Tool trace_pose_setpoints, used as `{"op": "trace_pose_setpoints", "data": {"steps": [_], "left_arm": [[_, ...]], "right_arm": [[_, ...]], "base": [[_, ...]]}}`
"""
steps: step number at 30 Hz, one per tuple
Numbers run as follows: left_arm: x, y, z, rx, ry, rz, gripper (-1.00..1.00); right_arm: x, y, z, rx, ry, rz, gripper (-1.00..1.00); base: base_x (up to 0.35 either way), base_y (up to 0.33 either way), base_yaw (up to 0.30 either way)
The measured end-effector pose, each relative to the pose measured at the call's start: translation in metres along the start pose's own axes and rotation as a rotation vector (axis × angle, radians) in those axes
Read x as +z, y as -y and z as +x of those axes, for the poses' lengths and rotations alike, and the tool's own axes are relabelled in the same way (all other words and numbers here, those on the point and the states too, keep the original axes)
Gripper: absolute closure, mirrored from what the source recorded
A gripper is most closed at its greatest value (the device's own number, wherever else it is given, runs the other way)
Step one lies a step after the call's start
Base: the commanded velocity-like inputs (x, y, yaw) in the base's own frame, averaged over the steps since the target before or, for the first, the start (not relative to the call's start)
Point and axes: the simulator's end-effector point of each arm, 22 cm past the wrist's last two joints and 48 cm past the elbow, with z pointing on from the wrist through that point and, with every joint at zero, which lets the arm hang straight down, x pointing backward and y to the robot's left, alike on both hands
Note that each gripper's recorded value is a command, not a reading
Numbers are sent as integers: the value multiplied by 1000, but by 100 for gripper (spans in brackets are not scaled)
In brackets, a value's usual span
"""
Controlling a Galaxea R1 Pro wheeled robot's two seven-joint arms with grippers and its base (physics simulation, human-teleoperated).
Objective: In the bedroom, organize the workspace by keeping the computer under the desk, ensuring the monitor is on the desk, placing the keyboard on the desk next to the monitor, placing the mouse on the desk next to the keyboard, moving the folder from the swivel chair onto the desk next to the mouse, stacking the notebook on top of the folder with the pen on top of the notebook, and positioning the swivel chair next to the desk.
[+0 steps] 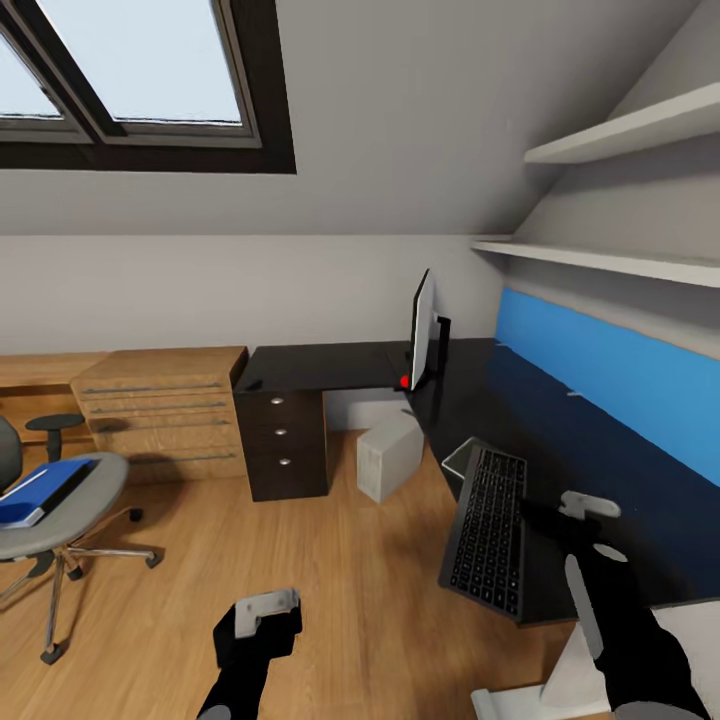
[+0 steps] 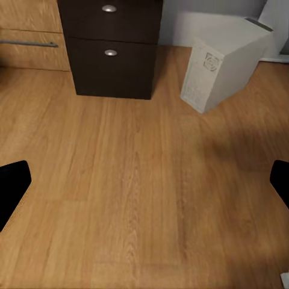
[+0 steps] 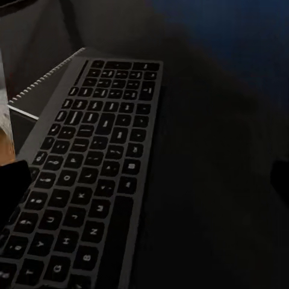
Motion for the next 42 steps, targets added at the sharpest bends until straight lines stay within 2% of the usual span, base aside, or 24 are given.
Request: {"op": "trace_pose_setpoints", "data": {"steps": [1, 6, 10, 13, 18, 28, 34, 42], "left_arm": [[1, -5, 0, -5, -2, -11, -100], [3, -11, 1, -28, -11, -21, -100], [4, -11, 3, -42, -19, -19, -100], [4, -11, 4, -47, -22, -17, -100], [4, -11, 4, -50, -22, -17, -100], [5, -10, 13, -41, -39, -19, -100], [5, -11, 14, -39, -43, -20, -100], [5, -11, 15, -38, -44, -21, -100]], "right_arm": [[12, -9, -1, -16, -21, 10, -100], [43, -23, -9, -30, -78, 55, -100], [58, -32, -9, -35, -124, 70, -100], [63, -37, -12, -36, -129, 74, -100], [67, -47, -16, -23, -98, 67, -100], [66, -71, 4, -16, -114, 40, -100], [64, -83, 10, -18, -121, 27, -100], [64, -86, 12, -20, -124, 22, -100]], "base": [[0, 0, 0], [0, 0, 0], [0, 0, 0], [11, -8, 0], [145, -117, 0], [233, -224, 13], [239, -238, 224], [67, -66, 271]]}}
